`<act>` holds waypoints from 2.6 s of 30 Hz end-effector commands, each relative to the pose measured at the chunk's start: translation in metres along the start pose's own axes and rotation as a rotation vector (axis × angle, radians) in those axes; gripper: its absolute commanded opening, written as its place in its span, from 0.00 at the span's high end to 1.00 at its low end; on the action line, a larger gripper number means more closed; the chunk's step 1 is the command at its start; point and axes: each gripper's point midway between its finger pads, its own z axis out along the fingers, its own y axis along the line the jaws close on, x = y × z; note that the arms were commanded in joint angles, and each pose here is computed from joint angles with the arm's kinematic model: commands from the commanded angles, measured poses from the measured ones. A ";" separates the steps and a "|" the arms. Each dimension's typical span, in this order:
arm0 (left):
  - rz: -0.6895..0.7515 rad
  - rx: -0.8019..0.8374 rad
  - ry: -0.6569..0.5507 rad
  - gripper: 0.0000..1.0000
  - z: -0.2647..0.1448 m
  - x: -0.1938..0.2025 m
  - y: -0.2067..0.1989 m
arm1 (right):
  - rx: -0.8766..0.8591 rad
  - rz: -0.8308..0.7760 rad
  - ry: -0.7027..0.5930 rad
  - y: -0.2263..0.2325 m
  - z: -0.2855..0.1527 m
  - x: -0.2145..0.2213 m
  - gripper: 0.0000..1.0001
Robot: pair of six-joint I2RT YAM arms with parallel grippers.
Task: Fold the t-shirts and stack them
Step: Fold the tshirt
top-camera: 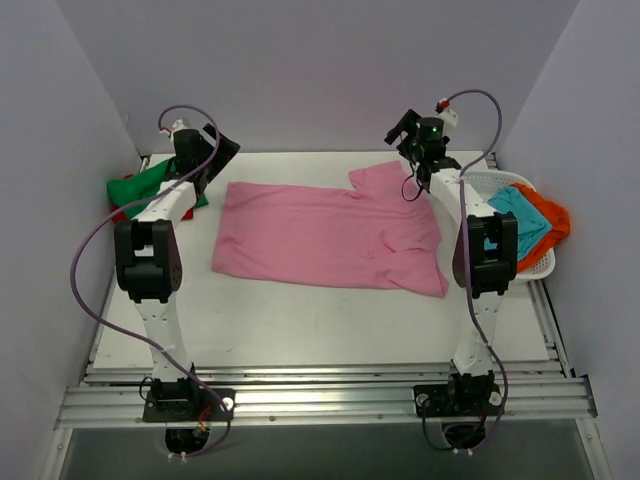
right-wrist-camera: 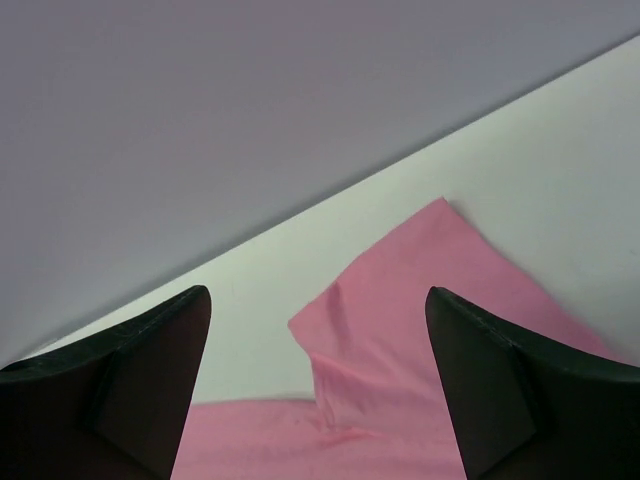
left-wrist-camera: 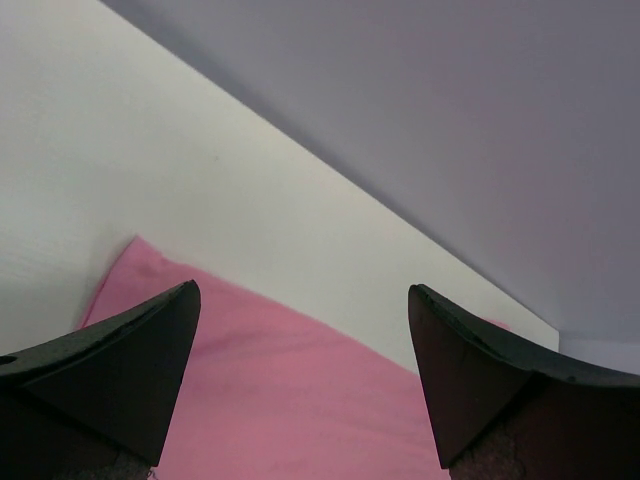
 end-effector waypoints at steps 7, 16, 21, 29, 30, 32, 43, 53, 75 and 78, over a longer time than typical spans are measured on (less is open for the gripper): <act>-0.005 -0.004 0.030 0.06 0.040 0.003 0.024 | 0.145 -0.044 0.103 -0.063 0.066 0.045 0.16; -0.006 0.003 0.041 0.06 0.052 0.010 0.033 | 0.141 -0.019 0.109 -0.087 0.100 0.058 0.16; -0.007 0.007 0.042 0.06 0.052 0.011 0.033 | 0.136 -0.009 0.098 -0.091 0.106 0.059 0.15; -0.011 0.017 0.041 0.06 0.050 0.011 0.030 | 0.091 0.009 0.093 -0.089 0.121 0.061 0.15; -0.011 0.016 0.042 0.06 0.050 0.012 0.032 | 0.082 0.013 0.102 -0.089 0.125 0.065 0.15; -0.013 0.014 0.040 0.06 0.050 0.012 0.032 | 0.070 0.032 0.113 -0.089 0.132 0.073 0.15; -0.017 0.001 0.045 0.06 0.055 0.018 0.041 | 0.018 0.043 0.134 -0.076 0.144 0.101 0.23; -0.025 0.000 0.048 0.06 0.059 0.022 0.045 | -0.008 0.041 0.150 -0.074 0.147 0.109 0.58; -0.027 -0.111 0.024 0.04 0.039 0.001 0.066 | 0.011 0.018 0.160 -0.083 0.140 0.110 0.98; -0.020 -0.098 0.016 0.04 0.029 -0.006 0.057 | 0.013 0.020 0.158 -0.085 0.140 0.111 0.99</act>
